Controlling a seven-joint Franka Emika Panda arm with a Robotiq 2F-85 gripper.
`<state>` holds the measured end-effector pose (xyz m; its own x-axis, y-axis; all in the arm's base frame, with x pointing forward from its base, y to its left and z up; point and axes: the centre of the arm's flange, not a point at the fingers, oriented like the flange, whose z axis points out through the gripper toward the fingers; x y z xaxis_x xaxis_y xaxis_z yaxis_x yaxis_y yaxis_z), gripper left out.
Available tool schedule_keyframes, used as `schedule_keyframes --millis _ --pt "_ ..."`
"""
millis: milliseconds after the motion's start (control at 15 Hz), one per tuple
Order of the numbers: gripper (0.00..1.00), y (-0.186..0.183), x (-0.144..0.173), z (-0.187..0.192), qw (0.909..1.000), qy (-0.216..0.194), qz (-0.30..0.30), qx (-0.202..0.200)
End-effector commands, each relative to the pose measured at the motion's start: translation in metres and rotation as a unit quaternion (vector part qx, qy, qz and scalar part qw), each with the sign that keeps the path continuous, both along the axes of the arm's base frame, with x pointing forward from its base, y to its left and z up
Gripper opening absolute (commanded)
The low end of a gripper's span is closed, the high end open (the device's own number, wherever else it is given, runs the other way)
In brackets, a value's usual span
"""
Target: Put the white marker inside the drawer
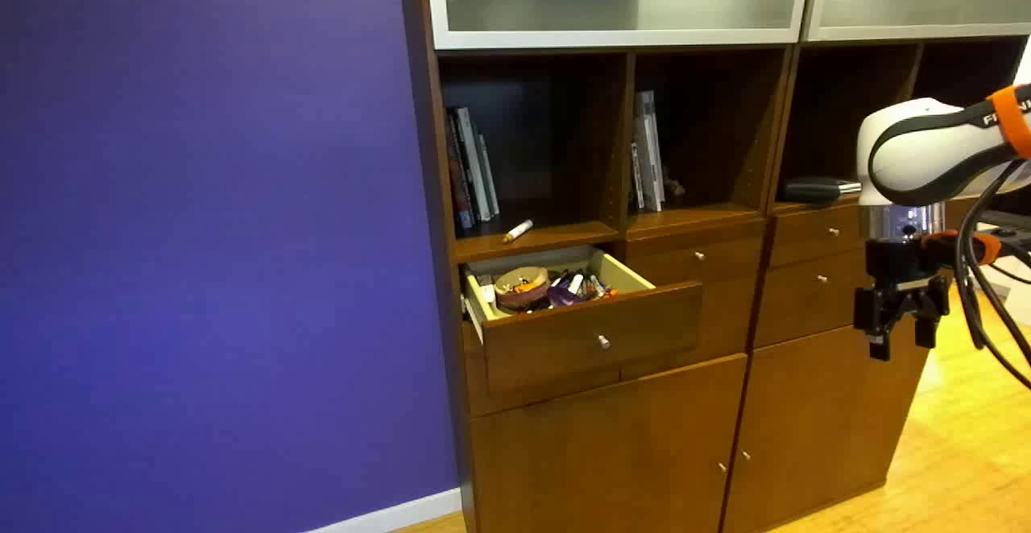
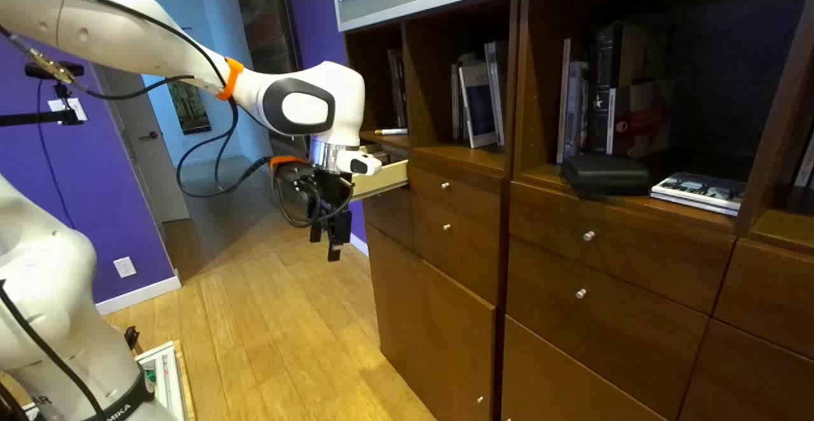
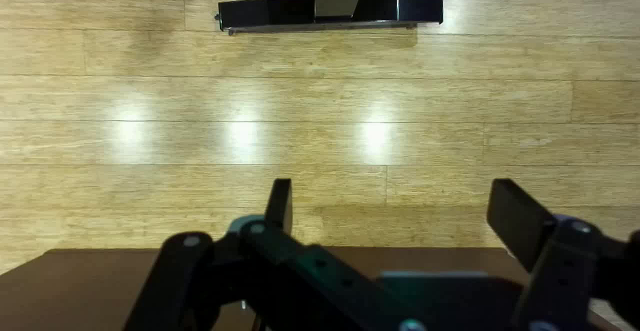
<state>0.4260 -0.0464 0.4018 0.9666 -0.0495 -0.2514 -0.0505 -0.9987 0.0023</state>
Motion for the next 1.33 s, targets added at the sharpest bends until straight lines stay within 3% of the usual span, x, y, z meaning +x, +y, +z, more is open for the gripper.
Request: schedule_keyframes --millis 0,400,800,1067,1267 --pt "1.0 0.0 0.0 0.0 1.0 0.0 0.0 0.0" --pt "1.0 0.0 0.0 0.0 1.0 0.0 0.0 0.0" --pt "1.0 0.105 0.031 0.06 0.9989 -0.032 0.002 -0.035" --pt "1.0 0.179 0.044 0.11 0.9924 -0.108 -0.022 -0.055" --pt "1.0 0.21 0.059 0.147 0.9796 -0.184 -0.043 -0.07"
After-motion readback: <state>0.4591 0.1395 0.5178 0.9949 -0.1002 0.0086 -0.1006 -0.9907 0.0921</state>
